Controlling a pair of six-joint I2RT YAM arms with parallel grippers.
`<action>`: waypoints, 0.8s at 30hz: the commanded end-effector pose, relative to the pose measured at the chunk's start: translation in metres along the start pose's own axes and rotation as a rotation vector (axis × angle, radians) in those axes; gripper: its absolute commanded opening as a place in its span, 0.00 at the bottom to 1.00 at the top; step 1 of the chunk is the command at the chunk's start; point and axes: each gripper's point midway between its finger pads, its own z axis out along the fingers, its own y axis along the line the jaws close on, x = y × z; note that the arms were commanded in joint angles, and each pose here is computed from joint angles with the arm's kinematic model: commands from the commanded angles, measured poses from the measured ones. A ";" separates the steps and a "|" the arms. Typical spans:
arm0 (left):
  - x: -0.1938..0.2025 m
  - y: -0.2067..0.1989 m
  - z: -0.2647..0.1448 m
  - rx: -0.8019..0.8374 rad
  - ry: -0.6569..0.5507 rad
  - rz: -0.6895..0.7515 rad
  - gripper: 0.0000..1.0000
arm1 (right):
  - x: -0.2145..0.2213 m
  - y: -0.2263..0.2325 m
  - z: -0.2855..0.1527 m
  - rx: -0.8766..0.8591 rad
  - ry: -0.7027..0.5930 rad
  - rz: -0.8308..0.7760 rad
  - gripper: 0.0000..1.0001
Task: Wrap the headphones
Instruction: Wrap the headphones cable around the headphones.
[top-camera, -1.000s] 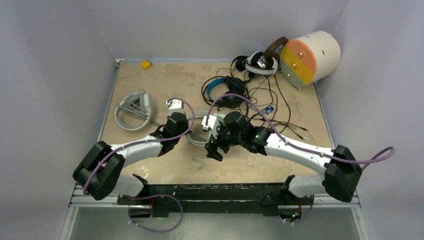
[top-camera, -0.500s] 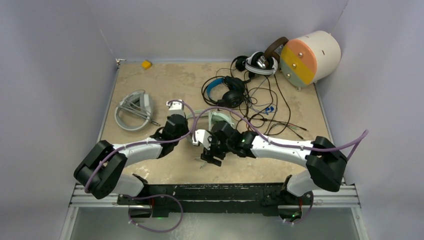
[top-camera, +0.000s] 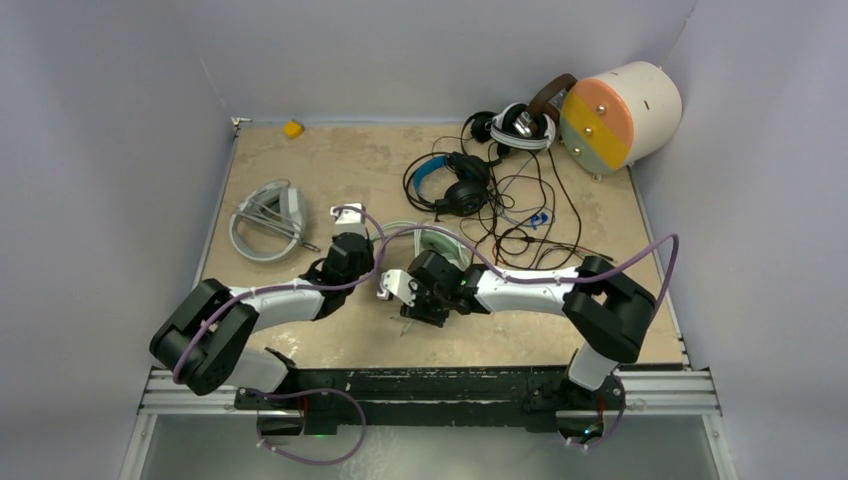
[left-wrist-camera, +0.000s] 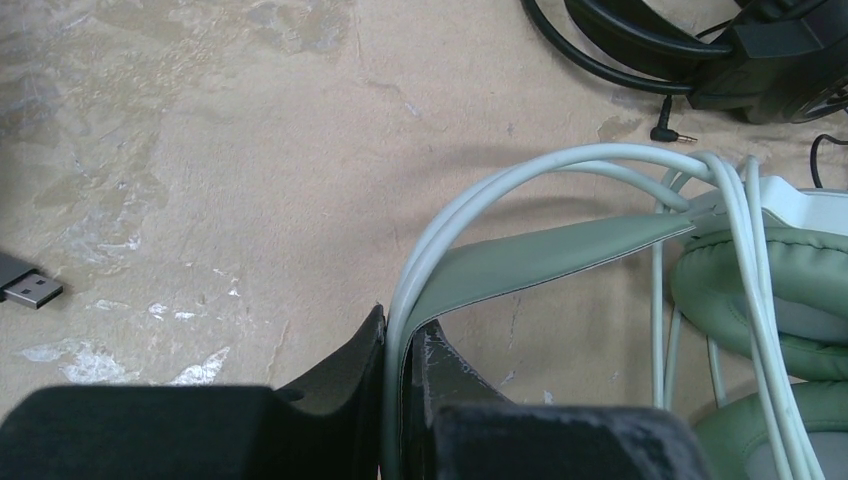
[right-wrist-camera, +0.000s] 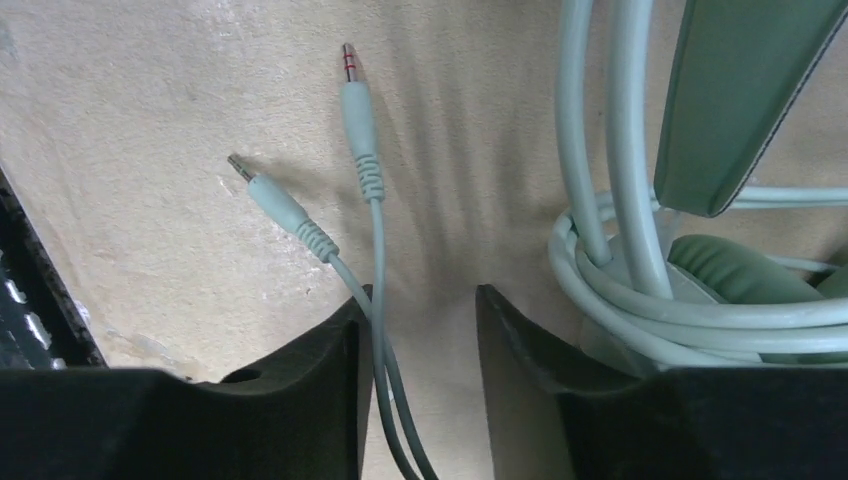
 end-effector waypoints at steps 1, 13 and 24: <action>-0.017 -0.016 0.003 0.067 -0.064 -0.071 0.00 | -0.017 -0.003 -0.004 0.002 -0.039 -0.008 0.29; -0.003 -0.023 0.008 0.080 0.002 -0.181 0.00 | -0.101 0.037 -0.067 -0.187 -0.483 0.022 0.00; -0.040 -0.050 -0.004 0.130 0.063 -0.495 0.00 | -0.113 0.045 -0.084 -0.192 -0.722 0.118 0.00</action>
